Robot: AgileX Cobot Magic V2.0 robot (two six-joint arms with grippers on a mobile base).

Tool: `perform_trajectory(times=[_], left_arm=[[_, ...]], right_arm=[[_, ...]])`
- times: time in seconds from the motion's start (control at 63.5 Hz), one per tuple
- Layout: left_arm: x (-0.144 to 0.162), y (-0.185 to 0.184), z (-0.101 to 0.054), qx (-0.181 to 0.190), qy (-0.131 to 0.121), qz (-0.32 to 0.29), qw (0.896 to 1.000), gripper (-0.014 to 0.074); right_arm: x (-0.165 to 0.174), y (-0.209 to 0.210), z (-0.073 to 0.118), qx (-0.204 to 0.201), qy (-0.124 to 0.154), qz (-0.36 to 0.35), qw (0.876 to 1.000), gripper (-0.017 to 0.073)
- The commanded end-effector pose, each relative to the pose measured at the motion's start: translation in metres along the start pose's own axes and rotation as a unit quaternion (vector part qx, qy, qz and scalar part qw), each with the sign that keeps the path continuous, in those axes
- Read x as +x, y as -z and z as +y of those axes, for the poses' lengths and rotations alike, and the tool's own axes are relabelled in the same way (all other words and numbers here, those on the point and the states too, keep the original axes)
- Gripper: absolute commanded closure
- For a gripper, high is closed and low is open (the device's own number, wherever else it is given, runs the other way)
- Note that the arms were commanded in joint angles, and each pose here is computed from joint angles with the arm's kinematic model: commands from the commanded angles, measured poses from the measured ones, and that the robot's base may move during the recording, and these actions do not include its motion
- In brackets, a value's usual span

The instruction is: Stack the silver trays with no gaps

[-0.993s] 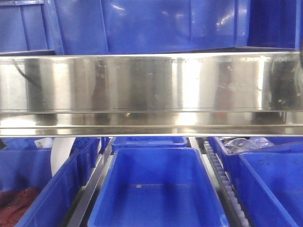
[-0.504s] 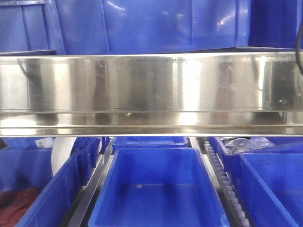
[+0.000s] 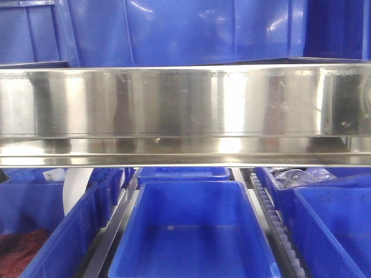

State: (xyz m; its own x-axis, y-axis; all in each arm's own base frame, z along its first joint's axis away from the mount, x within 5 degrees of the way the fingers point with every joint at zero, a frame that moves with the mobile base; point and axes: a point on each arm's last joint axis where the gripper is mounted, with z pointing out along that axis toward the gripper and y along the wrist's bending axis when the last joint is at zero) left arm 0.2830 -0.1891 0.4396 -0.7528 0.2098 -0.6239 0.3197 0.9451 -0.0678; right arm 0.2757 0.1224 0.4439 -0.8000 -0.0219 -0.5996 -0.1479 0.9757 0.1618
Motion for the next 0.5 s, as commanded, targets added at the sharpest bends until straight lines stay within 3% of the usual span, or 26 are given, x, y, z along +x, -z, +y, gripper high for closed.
perform_trajectory(times=[0.0, 0.488], left_arm=[[0.0035, 0.0284, 0.0013, 0.004, -0.015, -0.011, 1.000, 0.0638], [0.0032, 0.0276, 0.0011, 0.004, -0.016, -0.011, 1.000, 0.0642]], right_arm=[[0.0028, 0.0278, 0.0016, -0.019, 0.006, -0.019, 1.000, 0.0504], [0.0024, 0.0279, 0.0017, -0.019, 0.006, -0.021, 1.000, 0.0504]])
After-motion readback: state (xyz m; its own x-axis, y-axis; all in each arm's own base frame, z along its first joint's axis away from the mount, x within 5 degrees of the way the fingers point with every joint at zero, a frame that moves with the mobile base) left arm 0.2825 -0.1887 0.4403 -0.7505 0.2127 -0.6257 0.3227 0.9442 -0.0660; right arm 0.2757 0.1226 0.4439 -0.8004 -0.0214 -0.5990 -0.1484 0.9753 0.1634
